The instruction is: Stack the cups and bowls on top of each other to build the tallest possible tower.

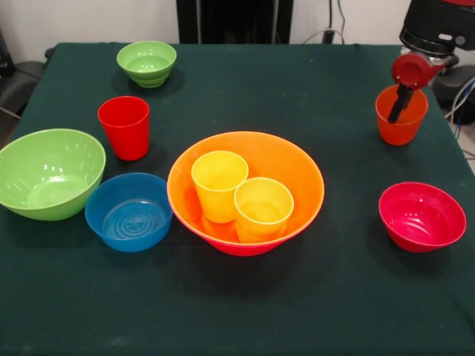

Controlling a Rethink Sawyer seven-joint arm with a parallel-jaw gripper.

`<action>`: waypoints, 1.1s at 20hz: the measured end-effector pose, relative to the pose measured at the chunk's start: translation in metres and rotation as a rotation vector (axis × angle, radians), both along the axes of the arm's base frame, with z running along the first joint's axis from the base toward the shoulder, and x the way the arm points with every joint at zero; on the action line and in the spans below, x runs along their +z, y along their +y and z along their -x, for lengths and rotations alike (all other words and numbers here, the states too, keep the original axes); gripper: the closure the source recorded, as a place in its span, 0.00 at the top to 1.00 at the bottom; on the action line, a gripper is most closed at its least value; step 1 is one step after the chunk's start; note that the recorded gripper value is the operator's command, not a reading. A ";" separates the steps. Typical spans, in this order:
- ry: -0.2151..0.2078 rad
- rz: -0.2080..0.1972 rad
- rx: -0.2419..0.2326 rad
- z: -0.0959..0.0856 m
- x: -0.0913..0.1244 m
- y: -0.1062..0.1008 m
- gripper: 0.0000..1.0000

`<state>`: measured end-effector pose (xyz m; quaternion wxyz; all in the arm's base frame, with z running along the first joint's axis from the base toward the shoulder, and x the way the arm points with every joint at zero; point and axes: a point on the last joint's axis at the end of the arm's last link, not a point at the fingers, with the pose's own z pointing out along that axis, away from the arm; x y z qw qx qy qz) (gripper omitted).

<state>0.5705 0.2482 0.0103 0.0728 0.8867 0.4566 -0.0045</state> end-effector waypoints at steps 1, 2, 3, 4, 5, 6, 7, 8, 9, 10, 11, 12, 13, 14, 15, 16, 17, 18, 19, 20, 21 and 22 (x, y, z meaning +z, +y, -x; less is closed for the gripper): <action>0.000 0.000 0.000 0.000 0.000 0.000 1.00; 0.000 0.000 0.000 0.000 0.000 0.000 1.00; 0.000 0.000 0.000 0.000 0.000 0.000 1.00; 0.000 0.000 0.000 0.000 0.000 0.000 1.00; 0.000 0.000 0.000 0.000 0.000 0.000 1.00; 0.000 0.000 0.000 0.000 0.000 0.000 1.00; 0.000 0.000 0.000 0.000 0.000 0.000 1.00; -0.001 -0.001 0.001 0.000 0.001 0.001 1.00; -0.001 -0.002 0.001 0.000 0.001 0.001 1.00; -0.001 -0.003 0.001 0.000 0.001 0.001 1.00; -0.002 -0.004 0.001 0.000 0.001 0.002 1.00; -0.002 -0.004 0.001 0.000 0.002 0.002 1.00; -0.003 -0.005 0.001 -0.001 0.002 0.002 1.00; -0.003 -0.005 0.001 -0.001 0.003 0.002 1.00; -0.004 -0.006 0.001 -0.001 0.003 0.003 1.00; -0.004 -0.006 0.001 -0.001 0.003 0.003 1.00; -0.004 -0.006 0.001 -0.001 0.003 0.003 1.00; -0.004 -0.006 0.001 -0.001 0.003 0.003 1.00; -0.004 -0.006 0.001 -0.001 0.003 0.003 1.00; -0.004 -0.006 0.001 -0.001 0.003 0.002 1.00; -0.004 -0.006 0.001 -0.001 0.003 0.002 1.00; -0.004 -0.006 0.001 0.000 0.003 0.002 1.00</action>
